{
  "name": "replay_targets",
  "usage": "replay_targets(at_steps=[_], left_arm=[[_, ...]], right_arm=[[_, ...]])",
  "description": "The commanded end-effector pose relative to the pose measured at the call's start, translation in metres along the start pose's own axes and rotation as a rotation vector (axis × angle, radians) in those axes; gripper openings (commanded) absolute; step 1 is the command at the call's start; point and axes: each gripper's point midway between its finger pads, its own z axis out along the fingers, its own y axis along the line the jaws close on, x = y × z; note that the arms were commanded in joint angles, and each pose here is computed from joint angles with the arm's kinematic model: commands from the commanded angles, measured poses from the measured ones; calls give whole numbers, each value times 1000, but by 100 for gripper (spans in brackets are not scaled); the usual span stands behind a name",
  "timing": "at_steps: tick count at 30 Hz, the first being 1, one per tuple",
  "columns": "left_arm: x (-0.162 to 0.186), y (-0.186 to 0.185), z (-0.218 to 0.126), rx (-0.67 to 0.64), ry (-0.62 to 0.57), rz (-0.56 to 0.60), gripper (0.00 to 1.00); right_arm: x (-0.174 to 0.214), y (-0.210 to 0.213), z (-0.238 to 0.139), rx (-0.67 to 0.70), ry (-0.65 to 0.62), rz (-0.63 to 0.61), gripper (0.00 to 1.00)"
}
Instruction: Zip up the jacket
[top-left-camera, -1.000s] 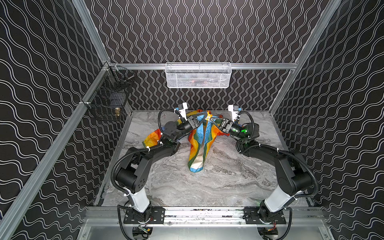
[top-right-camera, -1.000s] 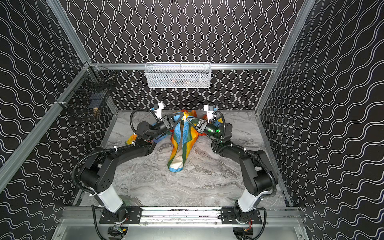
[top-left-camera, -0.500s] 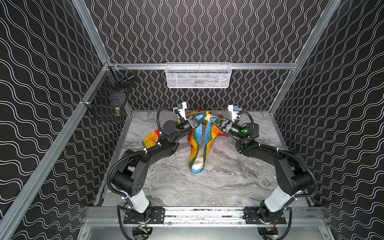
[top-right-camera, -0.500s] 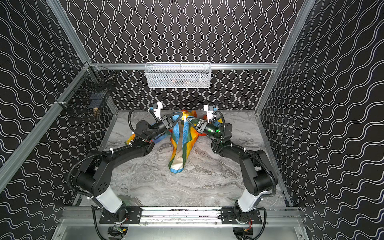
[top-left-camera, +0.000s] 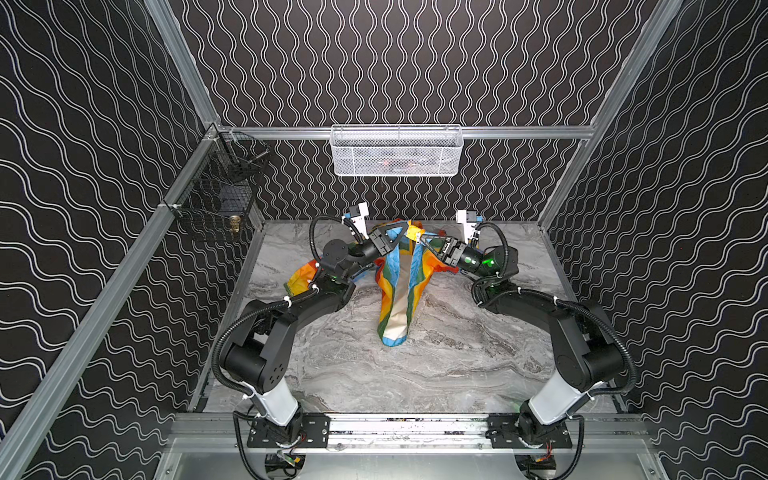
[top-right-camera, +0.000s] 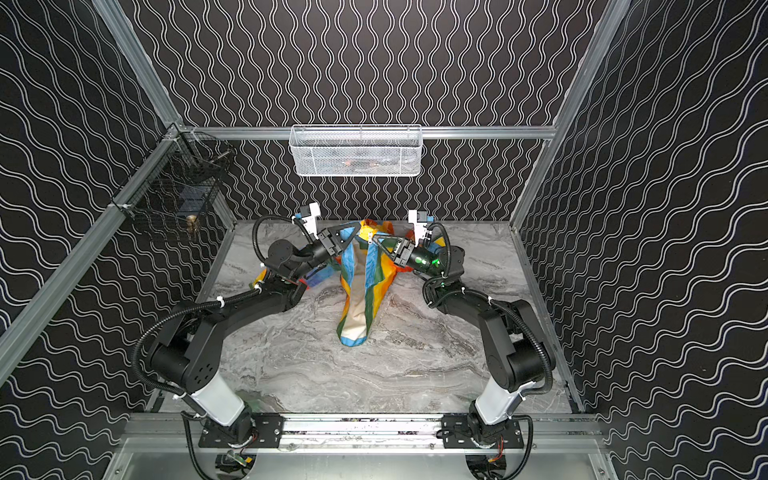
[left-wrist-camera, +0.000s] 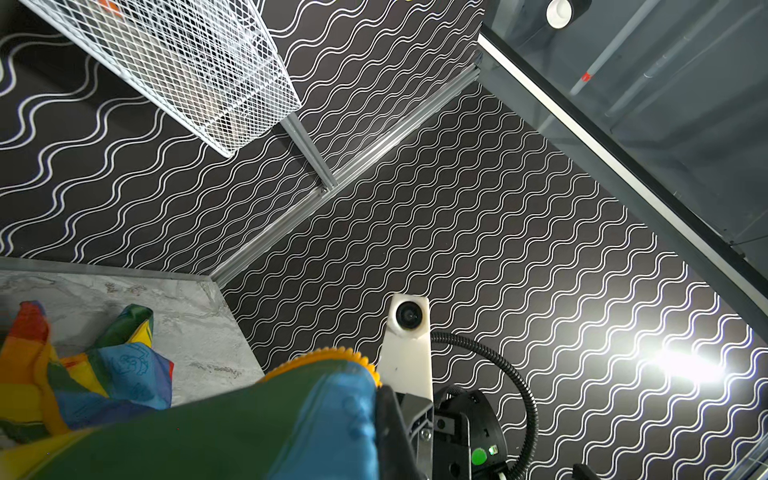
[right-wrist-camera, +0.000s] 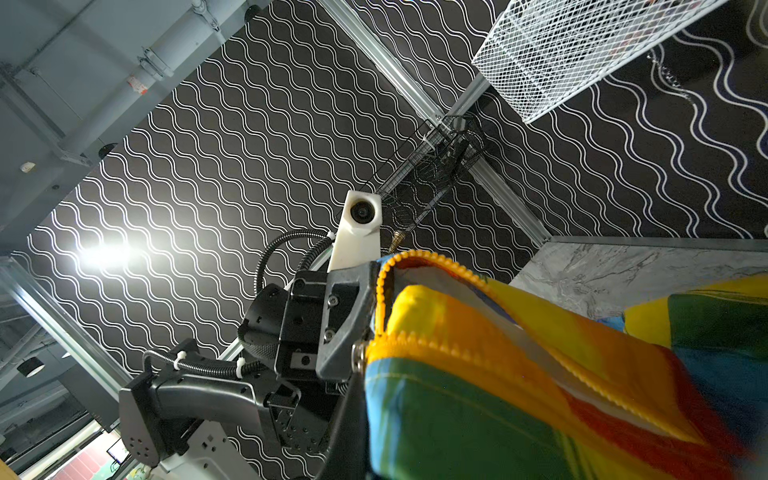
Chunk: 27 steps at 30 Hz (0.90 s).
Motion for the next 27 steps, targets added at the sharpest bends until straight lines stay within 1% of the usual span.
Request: replay_targets(at_steps=[1,20,27], left_arm=[[-8,-9,-2,19,-24,39,0],[-14,-13,-3,25,-35,54,0],[-17,-17,-4,30,-41,60,0]], right_arm=[[-3,6,0,-19,-8,-29,0],[-3,2,0,4,-2,-23,0],[-3,6,1,-13,-4,-25,0]])
